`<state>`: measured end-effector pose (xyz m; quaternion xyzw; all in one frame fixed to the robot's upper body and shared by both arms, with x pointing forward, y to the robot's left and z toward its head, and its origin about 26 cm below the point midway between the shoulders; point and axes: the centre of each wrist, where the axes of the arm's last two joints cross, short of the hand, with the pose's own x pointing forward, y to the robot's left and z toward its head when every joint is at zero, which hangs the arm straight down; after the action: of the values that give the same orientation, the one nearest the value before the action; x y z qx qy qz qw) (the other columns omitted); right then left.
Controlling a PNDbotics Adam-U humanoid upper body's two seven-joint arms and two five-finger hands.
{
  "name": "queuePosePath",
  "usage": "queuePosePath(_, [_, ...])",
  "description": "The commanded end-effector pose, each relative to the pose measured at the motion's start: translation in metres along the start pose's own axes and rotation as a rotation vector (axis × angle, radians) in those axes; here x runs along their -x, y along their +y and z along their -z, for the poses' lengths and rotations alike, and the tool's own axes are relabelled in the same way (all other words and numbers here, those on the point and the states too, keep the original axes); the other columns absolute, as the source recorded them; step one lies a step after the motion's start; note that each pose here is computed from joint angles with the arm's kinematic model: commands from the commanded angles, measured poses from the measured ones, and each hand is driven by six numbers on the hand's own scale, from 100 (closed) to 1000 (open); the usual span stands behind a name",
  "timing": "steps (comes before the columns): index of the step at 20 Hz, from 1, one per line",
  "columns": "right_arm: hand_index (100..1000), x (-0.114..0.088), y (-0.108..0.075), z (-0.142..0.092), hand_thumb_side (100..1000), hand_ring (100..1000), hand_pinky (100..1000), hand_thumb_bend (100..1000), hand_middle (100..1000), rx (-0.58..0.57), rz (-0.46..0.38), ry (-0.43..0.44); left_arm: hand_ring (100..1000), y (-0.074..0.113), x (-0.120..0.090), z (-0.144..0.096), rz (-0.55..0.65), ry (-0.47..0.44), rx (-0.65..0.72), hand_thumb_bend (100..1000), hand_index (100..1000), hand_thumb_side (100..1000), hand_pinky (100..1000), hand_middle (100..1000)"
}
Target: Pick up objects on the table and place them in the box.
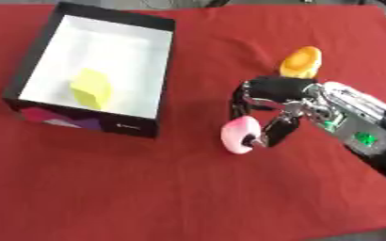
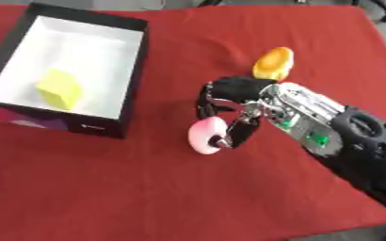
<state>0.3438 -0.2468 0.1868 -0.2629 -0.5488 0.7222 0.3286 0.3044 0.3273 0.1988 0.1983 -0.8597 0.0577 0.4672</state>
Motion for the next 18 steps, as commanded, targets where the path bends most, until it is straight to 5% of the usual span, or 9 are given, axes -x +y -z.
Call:
queuePosePath(1, [566,0.001,-0.012,-0.007,100,537,709,384,491,0.046,-0.025,0.002,685,0.005,-0.008,0.004,0.007,-0.032,-0.012,812,824,590,830,742])
queuePosePath(18, [569,-0.03,-0.087,-0.056,100,542,727,386,497,0.22,-0.015,-0.165,683,0.008,-0.008,0.004,0.02,-0.036,-0.021,814,822,590,829,740])
